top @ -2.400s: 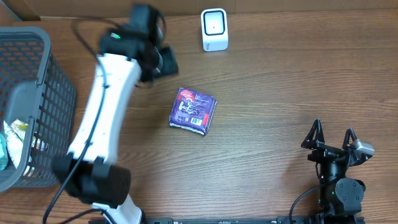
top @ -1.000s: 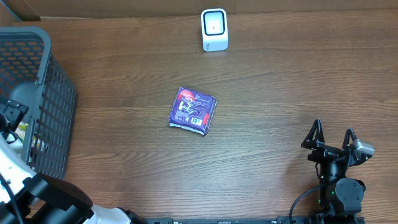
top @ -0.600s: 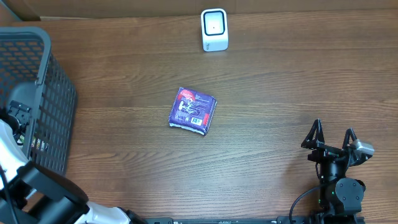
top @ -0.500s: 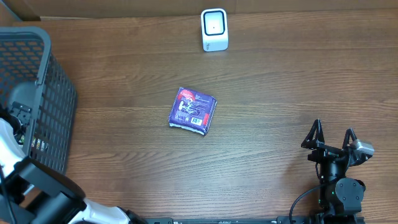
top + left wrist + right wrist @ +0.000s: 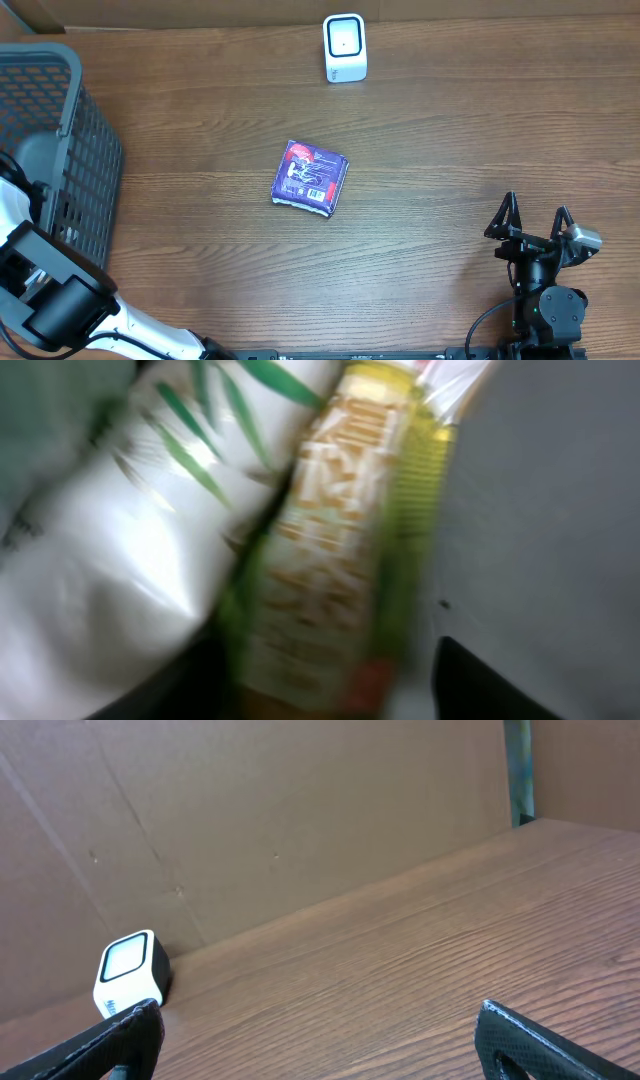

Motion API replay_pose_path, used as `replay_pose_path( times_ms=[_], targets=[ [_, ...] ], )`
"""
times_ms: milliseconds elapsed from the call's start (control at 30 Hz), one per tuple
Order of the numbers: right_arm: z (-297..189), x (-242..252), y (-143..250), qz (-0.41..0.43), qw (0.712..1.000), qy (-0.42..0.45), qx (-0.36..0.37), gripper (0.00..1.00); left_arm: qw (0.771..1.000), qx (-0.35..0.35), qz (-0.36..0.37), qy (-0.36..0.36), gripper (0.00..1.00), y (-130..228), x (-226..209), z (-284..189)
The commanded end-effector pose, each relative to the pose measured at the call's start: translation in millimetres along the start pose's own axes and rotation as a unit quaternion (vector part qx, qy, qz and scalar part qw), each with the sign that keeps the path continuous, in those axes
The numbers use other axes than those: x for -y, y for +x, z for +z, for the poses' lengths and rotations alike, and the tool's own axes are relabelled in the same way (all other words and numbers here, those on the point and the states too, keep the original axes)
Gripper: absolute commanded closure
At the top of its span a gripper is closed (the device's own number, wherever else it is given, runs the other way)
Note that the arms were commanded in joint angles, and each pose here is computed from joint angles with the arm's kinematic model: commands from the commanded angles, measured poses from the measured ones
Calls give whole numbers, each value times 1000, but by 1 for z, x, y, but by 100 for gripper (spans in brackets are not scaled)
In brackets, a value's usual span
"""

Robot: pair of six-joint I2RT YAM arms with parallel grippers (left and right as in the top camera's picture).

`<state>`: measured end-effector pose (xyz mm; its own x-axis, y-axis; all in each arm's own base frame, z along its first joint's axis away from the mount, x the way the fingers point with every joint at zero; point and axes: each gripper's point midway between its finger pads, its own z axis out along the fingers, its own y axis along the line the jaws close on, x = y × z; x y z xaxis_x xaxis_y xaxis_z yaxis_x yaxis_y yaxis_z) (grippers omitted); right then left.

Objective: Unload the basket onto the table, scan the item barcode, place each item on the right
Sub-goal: 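Reach the left gripper into the basket and grasp the green tea pouch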

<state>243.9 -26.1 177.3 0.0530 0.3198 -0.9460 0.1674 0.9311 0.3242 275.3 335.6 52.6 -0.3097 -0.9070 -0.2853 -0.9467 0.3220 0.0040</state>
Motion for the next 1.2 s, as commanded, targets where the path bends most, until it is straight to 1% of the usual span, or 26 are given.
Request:
replay_pose_path(
  times_ms=[0, 33, 67, 100, 133, 167, 267, 400, 467, 600, 733, 833, 900, 1033, 1167],
  targets=[
    [0, 0, 1, -3, 1000, 0, 3, 0, 1000, -24, -6, -3, 66, 10, 2, 22],
    [0, 0, 1, -3, 1000, 0, 3, 0, 1000, -22, -6, -3, 77, 9, 2, 22],
    [0, 0, 1, -3, 1000, 0, 3, 0, 1000, -21, -7, -2, 84, 8, 2, 21],
    [0, 0, 1, -3, 1000, 0, 3, 0, 1000, -21, -6, -2, 88, 8, 3, 21],
    [0, 0, 1, -3, 1000, 0, 3, 0, 1000, -21, -7, -2, 94, 7, 2, 20],
    [0, 0, 1, -3, 1000, 0, 3, 0, 1000, -22, -6, -2, 96, 7, 2, 20],
    [0, 0, 1, -3, 1000, 0, 3, 0, 1000, -25, -6, 9, 96, 5, 8, 13],
    [0, 0, 1, -3, 1000, 0, 3, 0, 1000, -17, -1, 24, 96, -11, 17, -18],
    [0, 0, 1, -3, 1000, 0, 3, 0, 999, 1, 8, 32, 96, -25, 23, -47],
    [0, 0, 1, -3, 1000, 0, 3, 0, 996, 58, 26, 60, 96, -48, 34, -125],
    [0, 0, 1, -3, 1000, 0, 3, 0, 986, 124, 58, 94, 96, -52, 47, -205],
    [0, 0, 1, -3, 1000, 0, 3, 0, 974, 168, 92, 122, 96, -39, 58, -261],
    [0, 0, 1, -3, 1000, 0, 3, 0, 963, 190, 127, 146, 96, -22, 70, -294],
    [0, 0, 1, -3, 1000, 0, 3, 0, 936, 208, 214, 187, 96, 32, 96, -341],
    [0, 0, 1, -3, 1000, 0, 3, 0, 908, 183, 302, 225, 96, 96, 129, -361]
  ],
)
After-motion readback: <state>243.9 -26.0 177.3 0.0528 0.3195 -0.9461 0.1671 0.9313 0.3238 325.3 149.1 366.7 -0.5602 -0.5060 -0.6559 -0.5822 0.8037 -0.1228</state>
